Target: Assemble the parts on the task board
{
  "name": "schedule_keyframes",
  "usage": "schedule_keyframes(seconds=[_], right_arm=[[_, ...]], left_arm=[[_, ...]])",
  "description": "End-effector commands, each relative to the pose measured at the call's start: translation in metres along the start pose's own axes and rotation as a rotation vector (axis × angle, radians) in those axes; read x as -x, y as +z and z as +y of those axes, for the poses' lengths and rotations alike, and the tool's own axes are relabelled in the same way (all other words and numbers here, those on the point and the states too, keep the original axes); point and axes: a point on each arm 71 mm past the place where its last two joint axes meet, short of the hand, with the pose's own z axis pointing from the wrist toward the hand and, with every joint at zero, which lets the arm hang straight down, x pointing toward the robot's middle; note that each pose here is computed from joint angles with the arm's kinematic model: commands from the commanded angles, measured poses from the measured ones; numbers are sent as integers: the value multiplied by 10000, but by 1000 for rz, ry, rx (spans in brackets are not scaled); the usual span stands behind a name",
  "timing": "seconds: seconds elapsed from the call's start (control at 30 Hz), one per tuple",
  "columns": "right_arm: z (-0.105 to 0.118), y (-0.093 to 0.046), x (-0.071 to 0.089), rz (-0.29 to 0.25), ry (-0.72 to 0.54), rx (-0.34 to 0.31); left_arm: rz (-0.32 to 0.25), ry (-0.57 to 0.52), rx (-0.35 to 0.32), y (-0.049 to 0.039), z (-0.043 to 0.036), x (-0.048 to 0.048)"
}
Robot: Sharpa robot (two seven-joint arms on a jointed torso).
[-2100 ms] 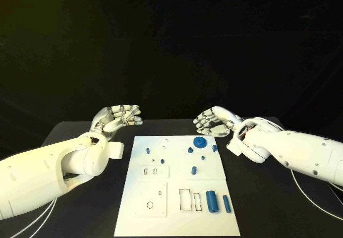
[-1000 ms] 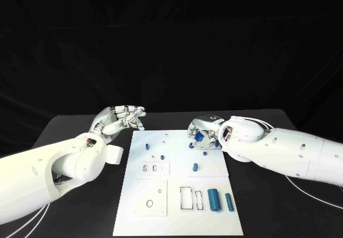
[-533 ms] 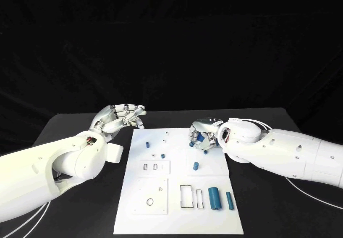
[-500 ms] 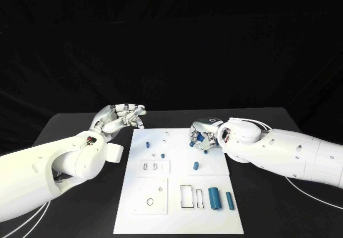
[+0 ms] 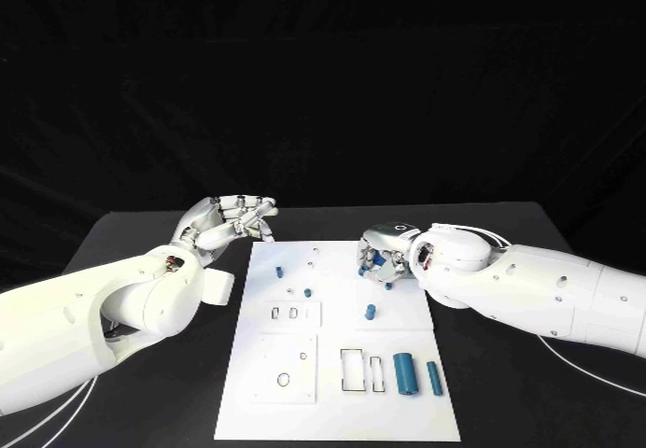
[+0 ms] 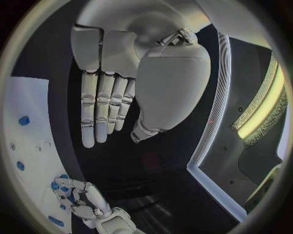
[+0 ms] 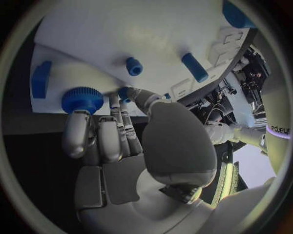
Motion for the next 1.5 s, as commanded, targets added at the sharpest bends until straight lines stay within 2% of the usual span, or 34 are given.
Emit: schedule_keyframes(seconds=[0.03, 0.23, 0.4, 0.77, 0.83, 1.03, 1.27, 1.5], right_arm=[[11, 12, -7, -2, -10, -4], [26, 37, -8, -14, -8, -11], [40, 49, 20, -61, -3, -17], [159, 42, 142, -182, 21, -8], [200, 68, 195, -227, 34, -7], [285, 168, 268, -302, 65, -9], [363, 333, 269, -303, 70, -12], [453, 463, 182, -259, 71, -17]], left_arm=[[22, -6, -6, 7, -18, -19], [26, -7, -5, 10, -21, -22], [27, -7, -5, 13, -23, -21], [25, -6, -1, 23, -19, -3], [23, -5, -1, 26, -18, 10], [20, -3, -3, 34, -17, 22], [24, -5, -4, 43, -19, 9], [31, -7, -7, 59, -27, -18]])
